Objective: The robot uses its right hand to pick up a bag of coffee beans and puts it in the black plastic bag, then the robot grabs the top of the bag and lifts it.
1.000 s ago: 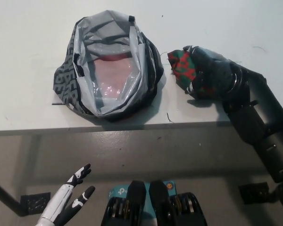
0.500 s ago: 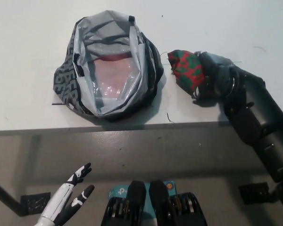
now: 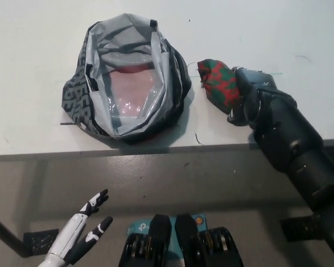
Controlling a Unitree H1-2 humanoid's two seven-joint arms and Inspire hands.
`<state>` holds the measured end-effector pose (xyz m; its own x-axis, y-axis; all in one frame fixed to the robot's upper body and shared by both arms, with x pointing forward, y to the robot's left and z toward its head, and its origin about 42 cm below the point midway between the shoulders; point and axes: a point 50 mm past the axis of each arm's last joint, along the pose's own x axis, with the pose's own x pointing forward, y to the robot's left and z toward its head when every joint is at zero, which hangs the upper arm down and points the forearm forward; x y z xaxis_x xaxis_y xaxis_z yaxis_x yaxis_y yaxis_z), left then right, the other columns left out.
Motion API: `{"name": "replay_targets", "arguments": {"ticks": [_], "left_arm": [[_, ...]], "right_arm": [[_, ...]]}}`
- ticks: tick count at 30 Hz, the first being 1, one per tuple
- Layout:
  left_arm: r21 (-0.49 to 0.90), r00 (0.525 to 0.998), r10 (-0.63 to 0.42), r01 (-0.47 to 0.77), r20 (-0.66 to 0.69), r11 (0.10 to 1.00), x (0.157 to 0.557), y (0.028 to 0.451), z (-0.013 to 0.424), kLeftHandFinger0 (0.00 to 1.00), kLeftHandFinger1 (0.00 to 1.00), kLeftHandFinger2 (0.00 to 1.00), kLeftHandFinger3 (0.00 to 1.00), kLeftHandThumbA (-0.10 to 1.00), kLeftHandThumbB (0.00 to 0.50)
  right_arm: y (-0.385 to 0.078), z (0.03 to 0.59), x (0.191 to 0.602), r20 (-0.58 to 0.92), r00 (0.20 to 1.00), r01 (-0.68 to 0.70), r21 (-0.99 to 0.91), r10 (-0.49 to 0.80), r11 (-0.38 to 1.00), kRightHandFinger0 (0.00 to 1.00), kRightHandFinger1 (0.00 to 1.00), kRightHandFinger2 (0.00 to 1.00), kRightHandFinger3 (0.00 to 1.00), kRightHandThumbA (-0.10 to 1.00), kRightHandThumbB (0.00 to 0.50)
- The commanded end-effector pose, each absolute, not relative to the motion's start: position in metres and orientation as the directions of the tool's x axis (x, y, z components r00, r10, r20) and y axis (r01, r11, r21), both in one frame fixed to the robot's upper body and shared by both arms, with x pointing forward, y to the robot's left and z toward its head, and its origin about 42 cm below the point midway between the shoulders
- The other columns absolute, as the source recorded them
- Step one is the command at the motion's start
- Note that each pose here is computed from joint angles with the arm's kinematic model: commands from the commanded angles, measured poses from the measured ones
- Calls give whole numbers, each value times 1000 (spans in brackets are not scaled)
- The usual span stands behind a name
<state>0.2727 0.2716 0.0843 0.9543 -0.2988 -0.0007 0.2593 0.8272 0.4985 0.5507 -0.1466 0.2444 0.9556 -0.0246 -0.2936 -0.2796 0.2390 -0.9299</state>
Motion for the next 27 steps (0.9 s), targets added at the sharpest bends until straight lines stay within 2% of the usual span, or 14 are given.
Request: {"name": "replay_targets", "arguments": {"ticks": [1,3,7,9,10,11,13,14,15,20,22,23,24,27], "left_arm": [[526,945,-322,251,47,812,282,275,99,1000,1000,1000,1000,980,163],[527,945,-325,254,44,811,281,275,98,1000,1000,1000,1000,986,168],[524,944,-326,257,41,812,280,274,98,1000,1000,1000,1000,988,175],[516,944,-326,260,41,817,280,273,98,1000,1000,1000,1000,978,172],[522,944,-328,259,43,813,280,273,98,1000,1000,1000,1000,978,170],[526,943,-329,258,44,811,280,273,98,1000,1000,1000,1000,978,170],[527,944,-328,256,45,810,280,273,99,1000,1000,1000,1000,980,172],[525,944,-327,256,46,812,281,274,99,1000,1000,1000,1000,978,169],[523,945,-325,254,47,813,281,274,98,1000,1000,1000,1000,975,169],[525,946,-322,252,44,813,283,274,99,1000,1000,1000,1000,972,173],[525,946,-322,251,46,813,283,274,99,1000,1000,1000,1000,972,173],[525,946,-321,250,46,813,283,274,99,1000,1000,1000,1000,972,171],[527,947,-319,250,42,812,282,274,99,1000,1000,1000,1000,972,172],[527,946,-322,252,42,812,281,274,98,1000,1000,1000,1000,965,166]], "right_arm": [[-152,245,551,-8,1000,-4,-965,-13,264,4,71,245,869,-100,213],[-153,246,550,60,998,61,-958,-10,280,0,4,154,647,-100,201],[-156,247,549,120,993,114,-931,-4,347,0,0,60,362,-100,167],[-158,250,549,134,991,120,-899,4,420,0,55,135,272,-100,145],[-159,252,550,137,991,121,-880,1,459,0,164,329,339,-100,149],[-159,252,550,138,990,122,-872,-1,474,0,164,329,339,-100,149],[-161,256,551,145,989,125,-828,-6,546,0,276,566,440,-100,138],[-163,259,552,153,988,124,-768,-8,628,3,369,725,567,-100,132],[-164,266,553,140,990,105,-706,-8,700,40,421,772,593,-100,135],[-172,302,557,75,997,2,-373,28,928,19,430,744,676,-100,150],[-177,314,559,51,997,-55,-120,61,991,1,420,774,776,-100,143],[-179,318,559,46,996,-81,2,81,997,0,396,776,873,-100,113],[-182,326,558,41,993,-113,179,107,977,0,371,772,844,-100,113],[-189,334,558,16,989,-143,372,148,917,0,292,709,781,-100,115]]}}
